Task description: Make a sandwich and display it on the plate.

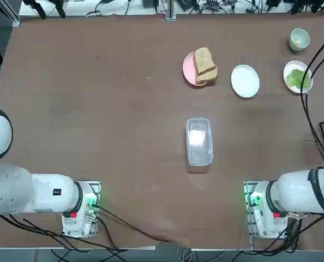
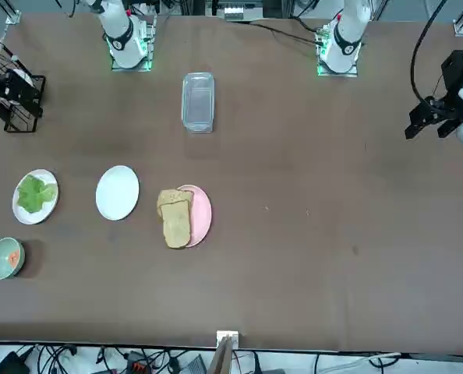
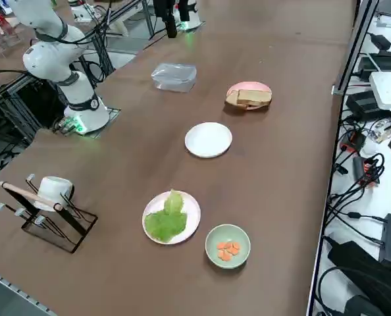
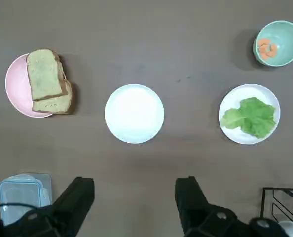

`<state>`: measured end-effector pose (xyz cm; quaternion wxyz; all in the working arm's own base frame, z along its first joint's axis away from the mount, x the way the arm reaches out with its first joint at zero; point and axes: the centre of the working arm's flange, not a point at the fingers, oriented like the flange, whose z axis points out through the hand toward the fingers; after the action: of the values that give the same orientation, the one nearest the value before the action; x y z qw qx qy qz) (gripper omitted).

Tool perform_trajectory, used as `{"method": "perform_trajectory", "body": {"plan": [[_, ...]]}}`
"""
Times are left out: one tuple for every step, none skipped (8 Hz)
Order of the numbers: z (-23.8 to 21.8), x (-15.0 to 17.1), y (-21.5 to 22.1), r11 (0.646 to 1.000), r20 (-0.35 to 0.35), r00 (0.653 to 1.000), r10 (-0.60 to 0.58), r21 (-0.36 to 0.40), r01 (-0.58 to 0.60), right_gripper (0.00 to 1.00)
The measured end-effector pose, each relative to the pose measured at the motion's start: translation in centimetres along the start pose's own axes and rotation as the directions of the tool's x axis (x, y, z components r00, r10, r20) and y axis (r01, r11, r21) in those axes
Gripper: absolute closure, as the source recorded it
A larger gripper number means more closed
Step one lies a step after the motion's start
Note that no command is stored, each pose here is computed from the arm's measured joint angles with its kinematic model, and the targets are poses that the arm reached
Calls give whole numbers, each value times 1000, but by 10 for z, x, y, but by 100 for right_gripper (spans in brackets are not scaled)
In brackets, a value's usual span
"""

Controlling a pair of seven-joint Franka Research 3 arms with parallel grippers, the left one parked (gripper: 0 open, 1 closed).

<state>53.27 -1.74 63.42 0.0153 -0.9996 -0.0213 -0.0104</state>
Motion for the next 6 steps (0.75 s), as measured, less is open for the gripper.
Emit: {"method": "perform_trajectory", "body": {"plan": [[8, 6, -4, 1000, 9, 1000, -6, 3, 6, 0], [18, 13, -7, 1000, 13, 1000, -10, 10, 10, 0], [28, 22, -10, 999, 7, 1000, -9, 32, 9, 0], [44, 35, -12, 998, -4, 1000, -6, 55, 6, 0], [67, 53, -14, 998, -13, 1000, -9, 70, 10, 0], [100, 75, -22, 996, -17, 1000, -15, 90, 17, 0]]}}
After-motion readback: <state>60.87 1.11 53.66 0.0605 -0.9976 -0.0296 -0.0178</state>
